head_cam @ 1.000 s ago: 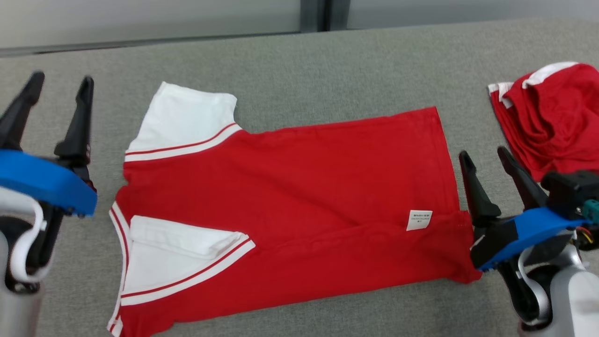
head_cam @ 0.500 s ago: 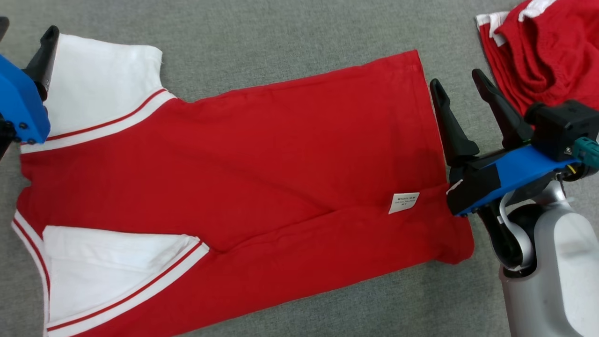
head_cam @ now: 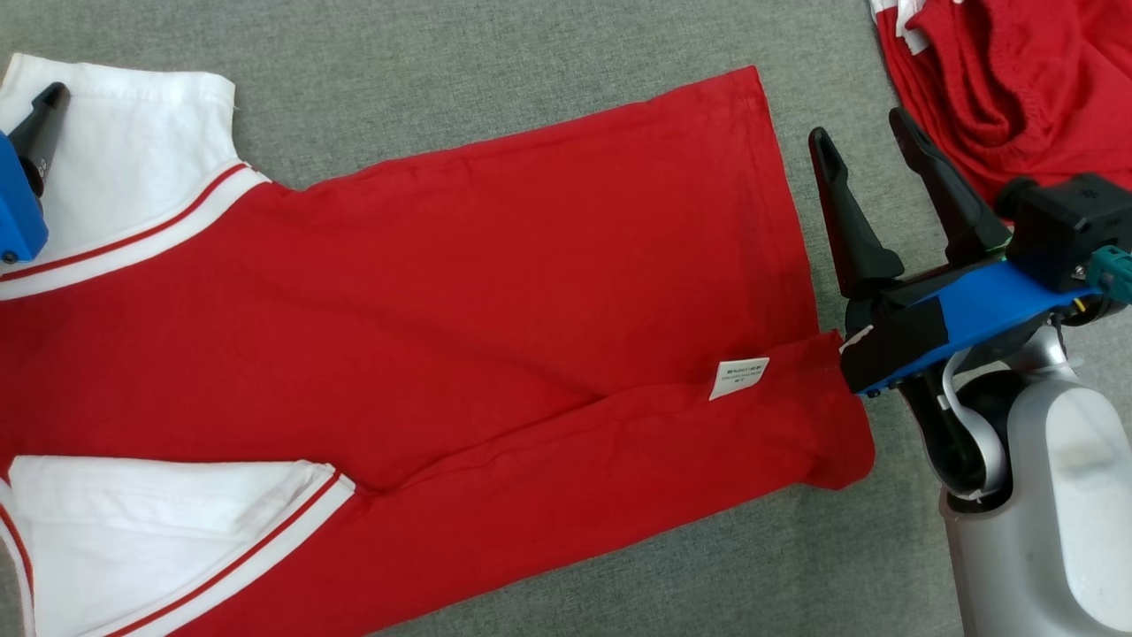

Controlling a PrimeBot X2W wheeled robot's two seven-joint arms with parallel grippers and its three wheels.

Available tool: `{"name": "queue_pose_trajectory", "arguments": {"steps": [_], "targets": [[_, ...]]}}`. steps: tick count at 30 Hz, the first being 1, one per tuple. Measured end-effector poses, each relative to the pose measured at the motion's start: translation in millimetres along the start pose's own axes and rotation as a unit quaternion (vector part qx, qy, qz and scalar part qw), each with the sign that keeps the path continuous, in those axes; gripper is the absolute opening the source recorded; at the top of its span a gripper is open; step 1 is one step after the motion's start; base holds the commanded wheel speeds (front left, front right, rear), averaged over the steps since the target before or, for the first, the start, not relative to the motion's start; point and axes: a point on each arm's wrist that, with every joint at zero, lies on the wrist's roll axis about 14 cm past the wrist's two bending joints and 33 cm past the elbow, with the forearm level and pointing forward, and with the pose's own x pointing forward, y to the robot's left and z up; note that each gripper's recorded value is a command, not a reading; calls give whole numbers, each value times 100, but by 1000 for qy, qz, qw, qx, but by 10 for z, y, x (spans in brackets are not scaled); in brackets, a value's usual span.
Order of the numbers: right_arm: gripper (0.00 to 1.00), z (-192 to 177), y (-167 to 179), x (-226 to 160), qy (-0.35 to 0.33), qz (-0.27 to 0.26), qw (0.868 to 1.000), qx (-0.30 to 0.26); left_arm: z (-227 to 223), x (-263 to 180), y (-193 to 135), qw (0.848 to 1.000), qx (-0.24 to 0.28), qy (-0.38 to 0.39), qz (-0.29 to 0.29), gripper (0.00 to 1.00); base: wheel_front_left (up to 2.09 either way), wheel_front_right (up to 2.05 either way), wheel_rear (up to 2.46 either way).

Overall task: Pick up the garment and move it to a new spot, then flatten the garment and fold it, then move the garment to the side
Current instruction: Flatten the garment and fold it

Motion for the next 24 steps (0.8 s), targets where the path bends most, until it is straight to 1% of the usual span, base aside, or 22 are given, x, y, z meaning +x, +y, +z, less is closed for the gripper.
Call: {"name": "queue_pose_trajectory", "arguments": {"steps": [5,6,7,9,13,18,24], "targets": [[100,5,-6,-14,-2,0,1000,0,-36,-6,-74,999,-8,27,-19,100,0,0,0],[100,9,1,-16,-2,1,1000,1,-35,-9,-85,999,-9,29,-21,67,0,0,0],[100,14,9,-15,-3,2,1000,3,-31,-10,-102,999,-10,30,-25,42,0,0,0],[100,18,19,-15,-3,4,1000,4,-13,-15,-145,999,-12,28,-32,0,0,0,0],[100,54,29,-3,-9,6,1000,4,43,-53,-231,999,-1,11,-41,0,0,0,0],[100,103,72,54,-6,10,1000,-5,276,-212,-176,998,-2,-56,-27,0,0,0,0],[100,116,95,252,26,15,999,-22,451,-477,-171,994,12,-110,-19,0,0,0,0]]}}
